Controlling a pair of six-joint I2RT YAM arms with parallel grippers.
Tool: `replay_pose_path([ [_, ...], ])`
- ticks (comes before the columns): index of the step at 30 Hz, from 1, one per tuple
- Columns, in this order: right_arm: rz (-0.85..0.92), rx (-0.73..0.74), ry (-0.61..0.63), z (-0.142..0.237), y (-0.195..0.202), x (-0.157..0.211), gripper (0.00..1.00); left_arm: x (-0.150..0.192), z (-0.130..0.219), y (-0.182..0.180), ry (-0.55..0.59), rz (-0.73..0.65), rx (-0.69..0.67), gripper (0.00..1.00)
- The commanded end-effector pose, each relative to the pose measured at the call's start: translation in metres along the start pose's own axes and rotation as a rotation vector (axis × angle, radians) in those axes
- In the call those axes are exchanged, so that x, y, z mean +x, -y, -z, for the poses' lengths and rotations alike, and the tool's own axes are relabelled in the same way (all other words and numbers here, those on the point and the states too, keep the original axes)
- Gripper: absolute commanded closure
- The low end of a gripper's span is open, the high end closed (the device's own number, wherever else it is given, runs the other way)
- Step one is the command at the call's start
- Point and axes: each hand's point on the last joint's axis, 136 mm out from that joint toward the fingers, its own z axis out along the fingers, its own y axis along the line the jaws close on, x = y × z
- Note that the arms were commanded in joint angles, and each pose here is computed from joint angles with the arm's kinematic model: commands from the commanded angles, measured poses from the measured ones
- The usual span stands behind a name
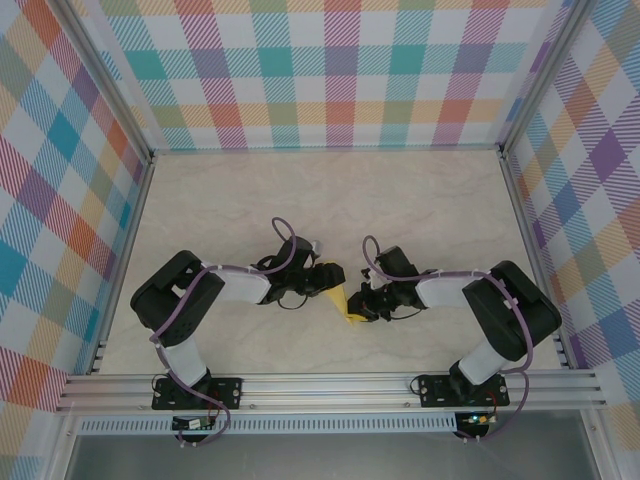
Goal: Fold a paper plane with a square sheet of paper (pick it up from the middle)
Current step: Fold the wing for the fifth time at the center of the table.
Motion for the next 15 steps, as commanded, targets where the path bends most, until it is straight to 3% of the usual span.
replay_pose_path([
  [1, -0.027, 0.033, -0.071, -0.008, 0.016, 0.015, 0.91, 0.023, -0.008, -0.02, -0.079, 0.012, -0.071, 0.47],
  [7, -0.075, 0.098, -0.117, -0.015, 0.04, 0.026, 0.91, 0.022, -0.008, -0.02, -0.078, 0.012, -0.075, 0.47],
  [15, -0.018, 0.087, -0.071, -0.001, 0.019, 0.021, 0.85, 0.022, -0.008, -0.019, -0.08, 0.013, -0.079, 0.47],
])
